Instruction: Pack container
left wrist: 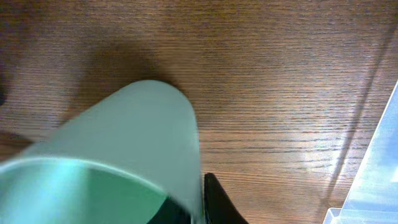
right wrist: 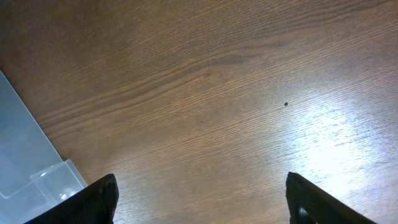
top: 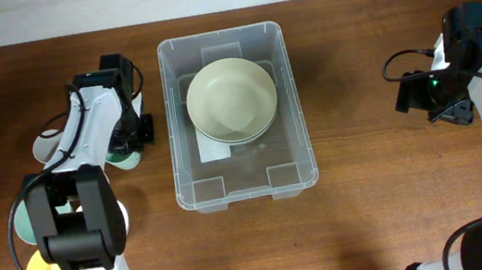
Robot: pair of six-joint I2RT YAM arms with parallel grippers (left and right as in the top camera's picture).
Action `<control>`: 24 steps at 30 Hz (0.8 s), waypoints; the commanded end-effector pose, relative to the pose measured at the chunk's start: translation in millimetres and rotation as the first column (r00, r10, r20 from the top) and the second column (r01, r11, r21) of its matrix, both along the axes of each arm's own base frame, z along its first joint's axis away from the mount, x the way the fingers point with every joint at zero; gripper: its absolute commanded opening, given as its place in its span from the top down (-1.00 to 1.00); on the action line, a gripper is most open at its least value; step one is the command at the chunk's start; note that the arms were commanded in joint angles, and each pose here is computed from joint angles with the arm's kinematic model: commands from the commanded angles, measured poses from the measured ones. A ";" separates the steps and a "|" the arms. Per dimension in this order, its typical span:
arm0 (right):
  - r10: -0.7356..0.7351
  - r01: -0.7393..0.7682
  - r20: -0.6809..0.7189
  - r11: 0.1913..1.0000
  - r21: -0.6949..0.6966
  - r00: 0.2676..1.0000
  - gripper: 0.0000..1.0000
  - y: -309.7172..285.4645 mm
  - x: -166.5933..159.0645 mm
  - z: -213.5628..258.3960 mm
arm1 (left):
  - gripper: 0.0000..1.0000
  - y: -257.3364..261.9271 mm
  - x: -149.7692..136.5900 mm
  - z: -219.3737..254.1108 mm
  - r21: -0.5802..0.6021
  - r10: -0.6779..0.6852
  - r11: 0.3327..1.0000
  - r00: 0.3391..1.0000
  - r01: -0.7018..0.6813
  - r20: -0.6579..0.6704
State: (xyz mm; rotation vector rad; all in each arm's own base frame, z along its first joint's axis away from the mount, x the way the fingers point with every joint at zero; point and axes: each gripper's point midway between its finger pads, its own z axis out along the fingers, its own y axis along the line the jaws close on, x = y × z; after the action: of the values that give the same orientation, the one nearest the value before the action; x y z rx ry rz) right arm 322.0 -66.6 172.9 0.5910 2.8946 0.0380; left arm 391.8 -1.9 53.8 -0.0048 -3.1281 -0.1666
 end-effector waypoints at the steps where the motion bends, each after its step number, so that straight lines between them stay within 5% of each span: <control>1: 0.005 -0.005 -0.006 1.000 0.014 1.000 -0.63 3.2 -0.8 -2.4 | 0.98 3.5 4.3 1.1 0.013 0.003 1.000 1.000 -0.003 0.006; 8: 0.005 -0.005 -0.006 1.000 0.014 1.000 -0.61 3.3 -0.8 -2.4 | 0.99 11.0 10.6 21.5 0.058 0.002 0.998 0.999 -0.004 0.038; 14: 0.005 -0.005 -0.006 1.000 0.014 1.000 -0.61 3.2 -0.7 -2.3 | 0.99 -17.8 27.8 128.3 0.021 -0.043 0.999 0.953 0.039 0.299; 18: 0.005 -0.005 -0.006 1.000 0.014 1.000 -0.61 3.3 -0.8 -2.4 | 0.99 -103.6 5.0 196.0 -0.110 -0.077 0.983 0.882 0.143 0.464; 24: 0.005 -0.005 -0.006 1.000 0.015 1.000 -0.61 3.3 -0.7 -2.4 | 0.99 -198.9 -26.4 189.5 -0.204 -0.116 0.953 0.888 0.226 0.445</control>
State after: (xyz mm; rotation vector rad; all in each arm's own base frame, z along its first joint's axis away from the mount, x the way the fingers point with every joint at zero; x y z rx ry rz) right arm 321.8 -66.5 172.7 0.5911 2.8953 0.0386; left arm 375.9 -165.1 259.1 -0.3747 -3.6181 0.1541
